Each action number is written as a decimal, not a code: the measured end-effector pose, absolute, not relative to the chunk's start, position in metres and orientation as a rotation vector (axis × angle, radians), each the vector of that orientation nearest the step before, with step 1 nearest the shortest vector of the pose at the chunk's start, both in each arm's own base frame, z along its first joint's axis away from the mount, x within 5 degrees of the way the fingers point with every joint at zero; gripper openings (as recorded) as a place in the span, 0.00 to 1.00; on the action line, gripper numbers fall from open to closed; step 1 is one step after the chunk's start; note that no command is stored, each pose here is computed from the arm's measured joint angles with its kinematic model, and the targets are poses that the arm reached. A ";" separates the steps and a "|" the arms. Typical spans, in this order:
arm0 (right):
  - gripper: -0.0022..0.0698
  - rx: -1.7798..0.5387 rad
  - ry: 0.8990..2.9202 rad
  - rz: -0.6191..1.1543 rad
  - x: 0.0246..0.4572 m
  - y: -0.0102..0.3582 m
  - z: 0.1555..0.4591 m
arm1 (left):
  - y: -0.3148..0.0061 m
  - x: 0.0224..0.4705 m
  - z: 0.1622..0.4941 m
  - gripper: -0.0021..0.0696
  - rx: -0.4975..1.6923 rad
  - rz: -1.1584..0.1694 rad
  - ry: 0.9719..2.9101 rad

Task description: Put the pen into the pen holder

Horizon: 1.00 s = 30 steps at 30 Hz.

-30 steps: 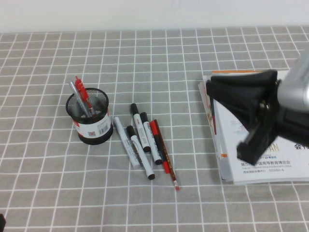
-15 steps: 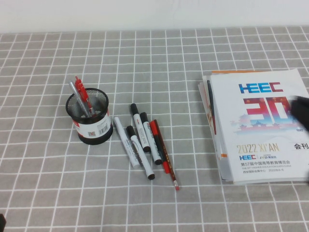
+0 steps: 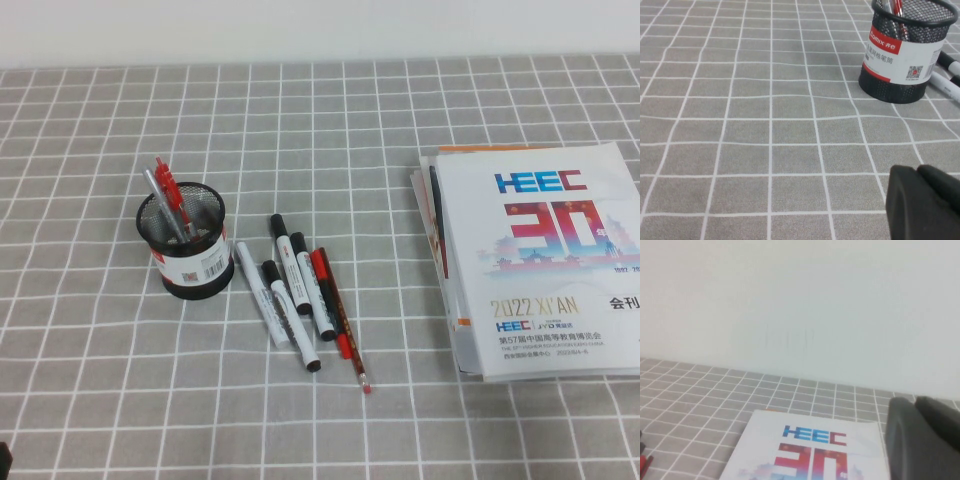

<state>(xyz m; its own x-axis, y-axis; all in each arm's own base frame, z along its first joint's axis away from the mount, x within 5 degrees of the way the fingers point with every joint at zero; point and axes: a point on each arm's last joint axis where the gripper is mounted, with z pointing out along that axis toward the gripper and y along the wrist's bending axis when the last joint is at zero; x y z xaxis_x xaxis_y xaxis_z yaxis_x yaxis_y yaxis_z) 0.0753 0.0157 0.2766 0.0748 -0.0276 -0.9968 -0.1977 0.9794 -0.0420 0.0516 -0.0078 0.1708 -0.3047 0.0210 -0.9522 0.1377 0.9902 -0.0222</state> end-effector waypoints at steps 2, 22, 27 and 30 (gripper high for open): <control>0.01 -0.167 1.498 0.140 0.075 0.015 0.273 | -0.008 0.052 0.171 0.02 0.115 -0.116 1.878; 0.01 -0.063 1.819 0.030 0.056 0.003 0.178 | -0.008 0.052 0.171 0.02 0.115 -0.116 1.878; 0.01 -0.018 1.876 0.016 0.053 0.001 0.171 | -0.008 0.052 0.171 0.02 0.115 -0.116 1.878; 0.01 -0.012 1.880 0.012 0.053 0.000 0.171 | -0.008 0.052 0.171 0.02 0.115 -0.116 1.878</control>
